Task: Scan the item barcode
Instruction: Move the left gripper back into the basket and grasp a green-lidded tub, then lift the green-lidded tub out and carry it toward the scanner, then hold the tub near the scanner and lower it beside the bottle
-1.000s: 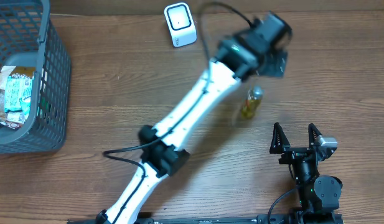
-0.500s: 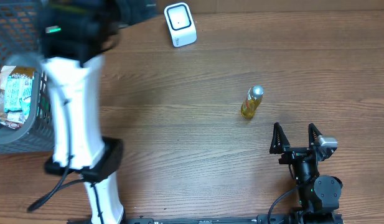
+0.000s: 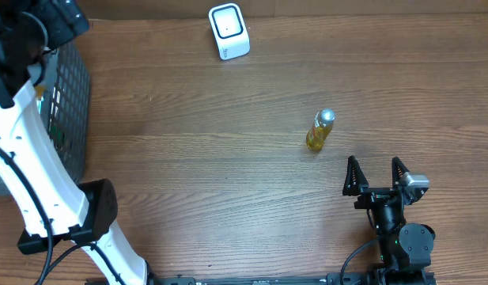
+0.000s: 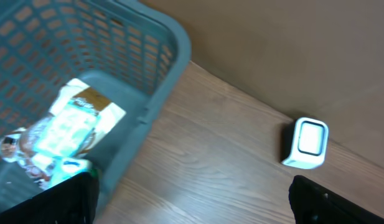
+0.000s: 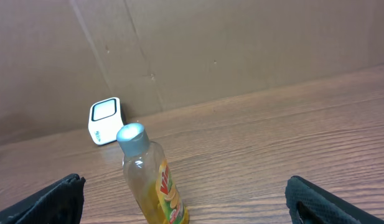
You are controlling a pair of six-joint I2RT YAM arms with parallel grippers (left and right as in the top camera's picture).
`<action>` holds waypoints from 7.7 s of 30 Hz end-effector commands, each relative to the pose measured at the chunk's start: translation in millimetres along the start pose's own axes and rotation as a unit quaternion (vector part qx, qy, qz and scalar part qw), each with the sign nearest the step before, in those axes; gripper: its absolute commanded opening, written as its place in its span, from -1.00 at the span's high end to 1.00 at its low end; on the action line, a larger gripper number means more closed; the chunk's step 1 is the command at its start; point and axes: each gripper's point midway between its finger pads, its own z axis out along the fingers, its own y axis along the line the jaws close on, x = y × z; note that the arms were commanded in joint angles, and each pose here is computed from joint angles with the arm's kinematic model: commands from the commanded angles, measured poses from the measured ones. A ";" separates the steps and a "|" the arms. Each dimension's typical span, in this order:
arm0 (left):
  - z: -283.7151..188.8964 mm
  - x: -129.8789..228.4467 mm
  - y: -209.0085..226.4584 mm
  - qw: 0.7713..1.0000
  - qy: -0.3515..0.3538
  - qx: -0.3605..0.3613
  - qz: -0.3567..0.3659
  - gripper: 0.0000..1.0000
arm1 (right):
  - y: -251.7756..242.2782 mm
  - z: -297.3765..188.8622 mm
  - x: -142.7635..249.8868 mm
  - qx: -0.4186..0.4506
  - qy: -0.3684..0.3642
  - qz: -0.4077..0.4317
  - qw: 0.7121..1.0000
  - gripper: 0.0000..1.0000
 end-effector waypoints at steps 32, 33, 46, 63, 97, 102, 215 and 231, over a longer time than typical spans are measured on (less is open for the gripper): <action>86.5 85.2 200.0 0.944 0.235 -0.161 -0.167 -0.99 | -0.9 0.1 1.3 0.000 -0.002 -0.002 1.000 -1.00; 91.4 88.9 201.3 0.943 0.240 -0.161 -0.167 -0.99 | -1.0 0.1 1.3 0.000 -0.002 -0.002 1.000 -1.00; 136.0 130.0 215.1 0.935 0.294 -0.155 -0.126 -0.99 | -1.0 0.1 1.3 0.000 -0.002 -0.002 1.000 -1.00; 192.3 167.7 217.1 0.943 0.305 -0.123 -0.050 -0.99 | -0.9 0.1 1.3 0.000 -0.002 -0.002 1.000 -1.00; 236.7 214.4 224.5 0.946 0.300 -0.106 -0.058 -0.43 | -0.9 0.1 1.3 0.000 -0.002 -0.002 1.000 -1.00; 235.8 203.8 222.4 0.950 0.290 -0.102 -0.057 -0.31 | -0.9 0.1 1.3 0.000 -0.002 -0.002 1.000 -1.00; 129.2 447.3 -179.0 0.933 0.352 -0.005 0.074 -0.26 | -0.9 0.1 1.3 0.000 -0.002 -0.002 1.000 -1.00; 129.7 448.4 -178.4 0.931 0.353 0.001 0.091 -0.99 | -0.9 0.1 1.3 0.000 -0.002 -0.002 1.000 -1.00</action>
